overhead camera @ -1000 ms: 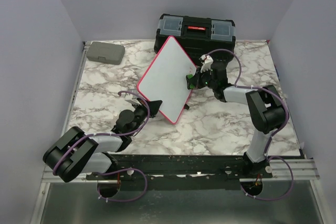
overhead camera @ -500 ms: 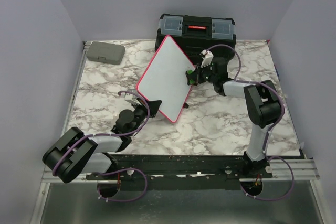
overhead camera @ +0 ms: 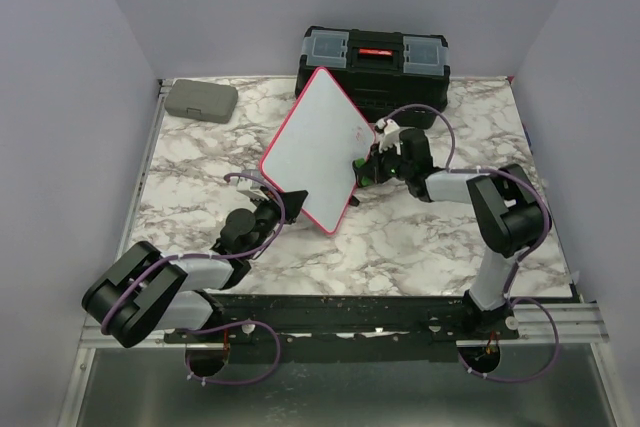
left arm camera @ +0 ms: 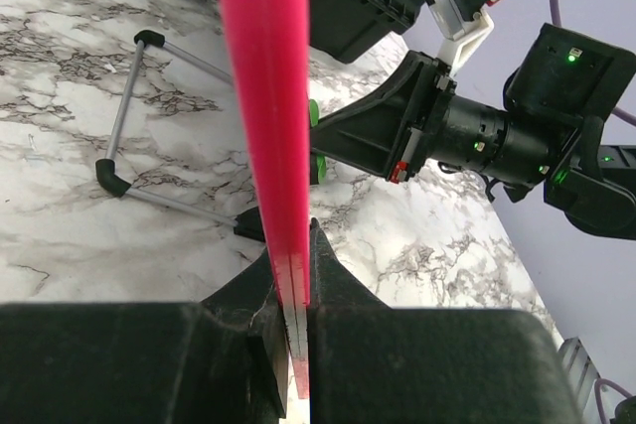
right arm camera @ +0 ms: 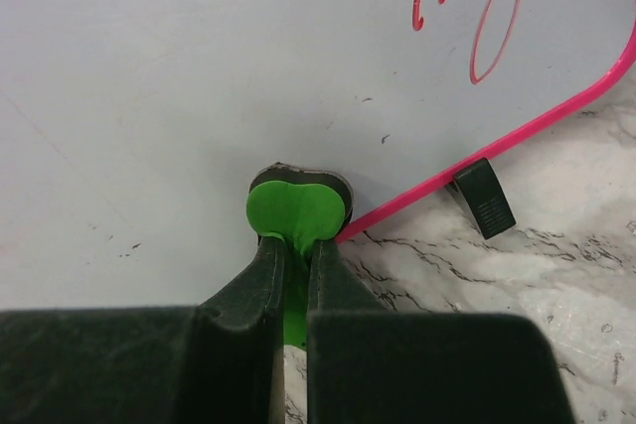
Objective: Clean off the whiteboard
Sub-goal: Erase the whiteboard at the whiteboard stand.
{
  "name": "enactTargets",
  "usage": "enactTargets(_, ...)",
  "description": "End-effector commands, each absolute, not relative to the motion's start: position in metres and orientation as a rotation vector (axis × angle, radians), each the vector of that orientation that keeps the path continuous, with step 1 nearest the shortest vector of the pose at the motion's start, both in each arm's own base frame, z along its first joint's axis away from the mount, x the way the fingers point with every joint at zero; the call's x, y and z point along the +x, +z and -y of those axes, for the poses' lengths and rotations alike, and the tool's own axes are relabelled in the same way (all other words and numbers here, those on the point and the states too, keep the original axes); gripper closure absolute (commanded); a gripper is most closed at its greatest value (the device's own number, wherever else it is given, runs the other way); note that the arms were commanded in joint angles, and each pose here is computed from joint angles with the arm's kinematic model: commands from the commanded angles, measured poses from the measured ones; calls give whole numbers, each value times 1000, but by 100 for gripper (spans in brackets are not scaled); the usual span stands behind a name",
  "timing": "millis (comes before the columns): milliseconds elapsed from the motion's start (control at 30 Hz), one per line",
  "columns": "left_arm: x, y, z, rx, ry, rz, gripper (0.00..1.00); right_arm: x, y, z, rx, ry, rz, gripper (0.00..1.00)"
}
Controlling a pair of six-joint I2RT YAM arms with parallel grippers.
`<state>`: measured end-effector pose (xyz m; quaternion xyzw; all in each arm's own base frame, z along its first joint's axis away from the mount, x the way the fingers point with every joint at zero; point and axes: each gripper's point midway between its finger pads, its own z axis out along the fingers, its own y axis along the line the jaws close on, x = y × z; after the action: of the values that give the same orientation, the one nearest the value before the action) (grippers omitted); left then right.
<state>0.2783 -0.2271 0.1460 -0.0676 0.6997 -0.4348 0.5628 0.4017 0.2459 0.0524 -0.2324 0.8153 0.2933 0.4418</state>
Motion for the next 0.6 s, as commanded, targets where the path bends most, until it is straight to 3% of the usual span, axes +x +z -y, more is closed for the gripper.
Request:
enactTargets(0, 256, 192, 264, -34, -1290, -1551, 100, 400, 65, -281, -612, 813, -2004, 99)
enactTargets(267, 254, 190, 264, -26, -1286, -1559, 100, 470, 97, -271, -463, 774, -1941, 99)
enactTargets(567, 253, 190, 265, -22, -1297, -1553, 100, 464, 43, -253, -426, 723, -2105, 99)
